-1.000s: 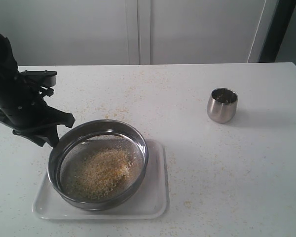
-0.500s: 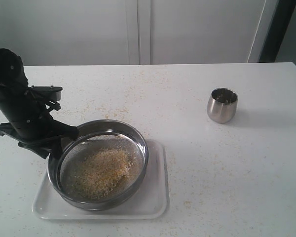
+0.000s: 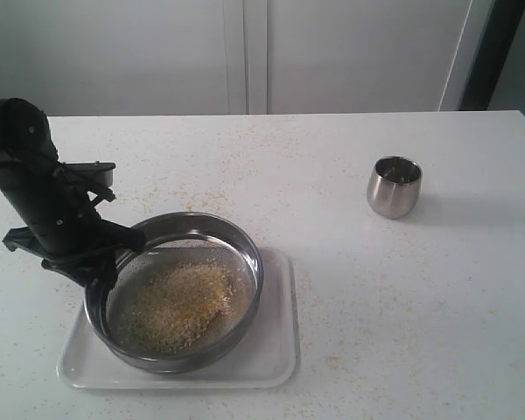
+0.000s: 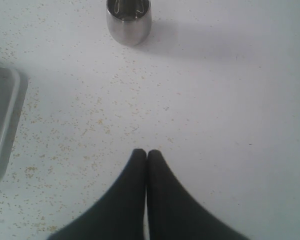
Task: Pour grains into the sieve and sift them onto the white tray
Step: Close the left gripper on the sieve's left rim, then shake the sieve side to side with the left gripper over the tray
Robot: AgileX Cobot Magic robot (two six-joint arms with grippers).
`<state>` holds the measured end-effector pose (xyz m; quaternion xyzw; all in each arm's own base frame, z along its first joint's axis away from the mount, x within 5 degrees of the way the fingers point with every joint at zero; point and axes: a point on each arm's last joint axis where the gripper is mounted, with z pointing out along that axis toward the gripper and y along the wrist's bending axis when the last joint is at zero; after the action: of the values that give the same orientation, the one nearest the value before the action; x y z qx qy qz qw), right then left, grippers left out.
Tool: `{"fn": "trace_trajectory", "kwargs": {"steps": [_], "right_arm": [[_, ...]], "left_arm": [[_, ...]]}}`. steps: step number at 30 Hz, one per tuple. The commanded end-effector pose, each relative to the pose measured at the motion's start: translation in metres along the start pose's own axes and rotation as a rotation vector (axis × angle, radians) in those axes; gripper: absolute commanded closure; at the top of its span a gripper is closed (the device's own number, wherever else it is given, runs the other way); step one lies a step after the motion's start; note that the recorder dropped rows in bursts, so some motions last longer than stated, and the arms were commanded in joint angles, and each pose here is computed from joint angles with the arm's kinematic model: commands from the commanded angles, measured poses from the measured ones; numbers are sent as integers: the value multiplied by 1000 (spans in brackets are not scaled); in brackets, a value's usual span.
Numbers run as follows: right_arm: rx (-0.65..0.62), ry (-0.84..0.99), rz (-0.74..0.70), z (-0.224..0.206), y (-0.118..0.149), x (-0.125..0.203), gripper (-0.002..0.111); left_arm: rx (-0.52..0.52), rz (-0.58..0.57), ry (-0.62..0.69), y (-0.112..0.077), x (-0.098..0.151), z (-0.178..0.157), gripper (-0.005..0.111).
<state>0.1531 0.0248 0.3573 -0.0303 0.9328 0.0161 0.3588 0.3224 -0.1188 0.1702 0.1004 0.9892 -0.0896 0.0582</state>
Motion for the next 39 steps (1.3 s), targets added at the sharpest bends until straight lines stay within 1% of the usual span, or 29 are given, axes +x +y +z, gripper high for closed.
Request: {"fn": "trace_trajectory", "kwargs": {"steps": [1, 5, 8, 11, 16, 25, 30, 32, 34, 36, 37, 39], "right_arm": [[3, -4, 12, -1, -1, 1, 108], [3, -4, 12, -1, -1, 1, 108], [3, -4, 12, -1, -1, 1, 108], [3, -4, 12, -1, -1, 1, 108], [3, -4, 12, -1, -1, 1, 108], [3, -4, 12, -1, -1, 1, 108], [3, -4, 12, -1, -1, 1, 108], [3, -4, 12, -1, -1, 1, 108], [3, -4, 12, -1, -1, 1, 108], [3, -4, 12, -1, -1, 1, 108], [3, -4, 12, -1, -1, 1, 108], [3, -4, 12, -1, -1, 1, 108]], "left_arm": [[9, -16, 26, -1, 2, 4, 68], [8, -17, 25, -1, 2, 6, 69], [8, -17, 25, -1, 2, 6, 75], [8, -17, 25, -1, 2, 6, 85], [8, -19, 24, -1, 2, 6, 106], [11, -18, 19, -1, 2, 4, 107], [55, -23, 50, -6, 4, -4, 107], [96, 24, 59, -11, 5, -9, 107], [110, 101, 63, -12, 8, -15, 107], [65, 169, 62, -8, 9, -19, 107], [35, 159, 55, -3, 9, -21, 107], [8, 71, 38, 3, 7, -23, 107]]}}
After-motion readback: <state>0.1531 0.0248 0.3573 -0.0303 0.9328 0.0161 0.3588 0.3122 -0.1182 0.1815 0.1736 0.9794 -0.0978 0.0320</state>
